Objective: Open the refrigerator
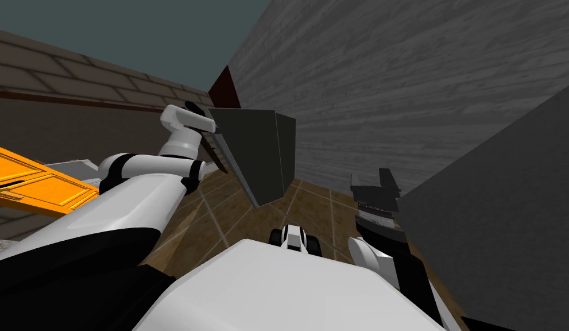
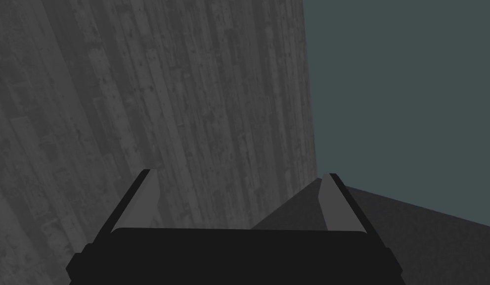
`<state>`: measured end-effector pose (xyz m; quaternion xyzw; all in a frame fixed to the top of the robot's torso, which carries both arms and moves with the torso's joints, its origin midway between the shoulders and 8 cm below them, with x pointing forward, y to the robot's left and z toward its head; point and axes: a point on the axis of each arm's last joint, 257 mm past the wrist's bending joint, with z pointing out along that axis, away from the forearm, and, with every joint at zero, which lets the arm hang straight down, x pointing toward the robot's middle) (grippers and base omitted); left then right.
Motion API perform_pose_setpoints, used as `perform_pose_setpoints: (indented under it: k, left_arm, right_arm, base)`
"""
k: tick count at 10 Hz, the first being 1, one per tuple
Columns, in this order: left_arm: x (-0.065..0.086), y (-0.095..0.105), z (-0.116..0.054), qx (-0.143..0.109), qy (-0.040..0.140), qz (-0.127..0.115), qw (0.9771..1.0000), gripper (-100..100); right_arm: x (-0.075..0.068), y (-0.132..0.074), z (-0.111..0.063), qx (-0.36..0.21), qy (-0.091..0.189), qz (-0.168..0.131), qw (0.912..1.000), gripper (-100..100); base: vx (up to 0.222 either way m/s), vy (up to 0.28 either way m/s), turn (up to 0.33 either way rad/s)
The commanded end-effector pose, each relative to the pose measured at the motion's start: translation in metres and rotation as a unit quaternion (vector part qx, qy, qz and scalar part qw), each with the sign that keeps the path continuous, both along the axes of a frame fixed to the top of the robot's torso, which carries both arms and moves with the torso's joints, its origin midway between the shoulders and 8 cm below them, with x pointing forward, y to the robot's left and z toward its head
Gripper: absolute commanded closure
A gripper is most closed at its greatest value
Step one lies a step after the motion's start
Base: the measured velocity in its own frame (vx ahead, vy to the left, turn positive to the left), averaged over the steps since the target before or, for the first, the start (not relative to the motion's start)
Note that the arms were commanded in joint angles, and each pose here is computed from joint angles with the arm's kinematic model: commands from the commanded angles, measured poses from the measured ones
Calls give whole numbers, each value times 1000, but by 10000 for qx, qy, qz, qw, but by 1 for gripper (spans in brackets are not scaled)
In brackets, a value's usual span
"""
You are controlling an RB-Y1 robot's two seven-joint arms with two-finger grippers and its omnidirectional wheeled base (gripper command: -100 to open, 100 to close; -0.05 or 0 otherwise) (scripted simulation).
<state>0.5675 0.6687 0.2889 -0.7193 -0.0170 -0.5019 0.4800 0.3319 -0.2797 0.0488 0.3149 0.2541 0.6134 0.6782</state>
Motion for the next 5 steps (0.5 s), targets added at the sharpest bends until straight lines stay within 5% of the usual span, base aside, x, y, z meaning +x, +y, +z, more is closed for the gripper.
perform_pose_setpoints:
  k: [1,4,5]
  left_arm:
    - [-19,20,0,-10,-1,309,9995,100]
    - [-47,47,3,4,-24,771,9970,100]
    - [-50,42,14,-5,-1,727,9974,-100]
  right_arm:
    - [0,0,0,0,0,0,10000,0]
    - [0,0,0,1,-1,0,10000,0]
    - [0,0,0,0,0,0,10000,0]
  base:
    - [19,-266,85]
    - [3,-299,93]
    - [9,-109,-37]
